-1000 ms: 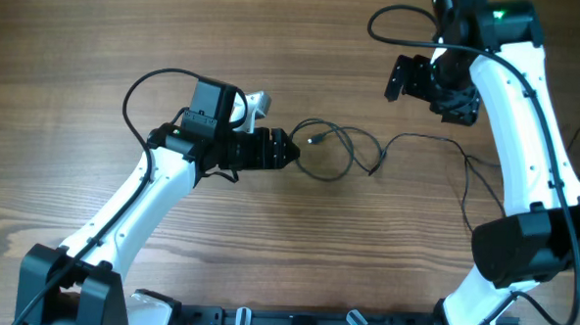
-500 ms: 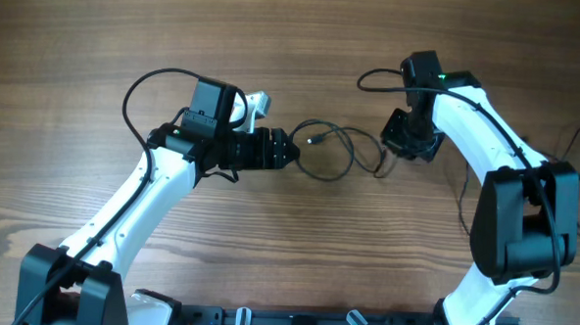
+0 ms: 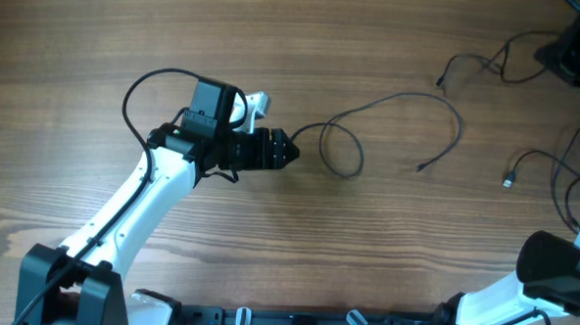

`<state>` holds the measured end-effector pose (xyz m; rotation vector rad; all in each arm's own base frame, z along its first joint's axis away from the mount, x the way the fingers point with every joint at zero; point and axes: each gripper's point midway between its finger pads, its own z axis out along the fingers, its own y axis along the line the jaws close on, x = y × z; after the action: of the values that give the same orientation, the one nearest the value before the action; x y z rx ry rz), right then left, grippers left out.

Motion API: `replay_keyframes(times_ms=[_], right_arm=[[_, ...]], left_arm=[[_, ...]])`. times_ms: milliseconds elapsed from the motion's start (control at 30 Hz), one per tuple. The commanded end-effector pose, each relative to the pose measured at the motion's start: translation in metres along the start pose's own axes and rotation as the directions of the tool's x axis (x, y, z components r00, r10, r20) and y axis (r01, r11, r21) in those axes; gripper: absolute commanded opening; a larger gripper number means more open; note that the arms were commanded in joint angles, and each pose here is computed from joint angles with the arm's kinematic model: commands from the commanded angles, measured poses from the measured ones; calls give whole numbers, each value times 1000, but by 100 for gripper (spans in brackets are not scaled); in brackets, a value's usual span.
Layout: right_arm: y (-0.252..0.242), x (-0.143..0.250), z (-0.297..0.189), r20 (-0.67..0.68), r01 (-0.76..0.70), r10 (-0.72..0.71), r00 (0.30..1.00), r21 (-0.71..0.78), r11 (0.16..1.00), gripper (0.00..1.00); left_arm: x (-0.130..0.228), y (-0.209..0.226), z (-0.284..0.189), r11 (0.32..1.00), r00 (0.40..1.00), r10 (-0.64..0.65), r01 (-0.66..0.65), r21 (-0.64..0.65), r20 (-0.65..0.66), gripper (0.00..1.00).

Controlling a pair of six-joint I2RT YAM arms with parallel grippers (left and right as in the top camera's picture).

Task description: Untangle cables

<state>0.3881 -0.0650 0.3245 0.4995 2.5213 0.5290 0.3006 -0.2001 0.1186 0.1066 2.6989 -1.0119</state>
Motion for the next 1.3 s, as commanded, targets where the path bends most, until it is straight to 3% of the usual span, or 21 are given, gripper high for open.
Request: replay_keyframes(times_ms=[0,100,200,400,467,533,567,667,833,1033,1267], right_arm=[[-9,-5,-1,18,70,-71,997,63,996,4],[-57,-47,-17,213,-65,-1,977,301,952,4],[-97,-74,-44,394,-254,89,915,389,886,5],[-190,-67,-106,635,-641,295,715,426,638,4],[-202,-62,-110,642,-672,328,693,409,618,5],[-198,-64,-100,604,-643,348,717,383,663,73],[-186,-67,-88,548,-585,346,761,352,730,96],[-140,-69,-51,368,-379,286,885,211,901,100],[-89,-29,7,65,-136,126,990,184,973,100],[-41,16,70,-208,82,-54,977,129,988,99],[-15,84,163,-399,224,-171,901,90,971,100]], left_arm=[[0,-1,0,1000,1000,15,-15,-1,4,77],[0,-1,0,1000,1000,13,-13,-1,1,77],[1,-1,0,1000,1000,12,-12,-2,0,77],[1,-1,0,1000,1000,11,-11,-3,-2,77],[1,-1,0,1000,1000,11,-11,-2,-2,77],[0,-1,0,1000,1000,13,-13,-2,1,77],[-1,-1,0,1000,1000,15,-15,0,4,77],[-1,-2,0,1000,1000,17,-17,1,7,77],[-1,-2,0,1000,1000,16,-16,1,6,77],[-1,-2,0,1000,1000,16,-16,1,6,77],[-1,-2,0,1000,1000,16,-16,1,6,77]])
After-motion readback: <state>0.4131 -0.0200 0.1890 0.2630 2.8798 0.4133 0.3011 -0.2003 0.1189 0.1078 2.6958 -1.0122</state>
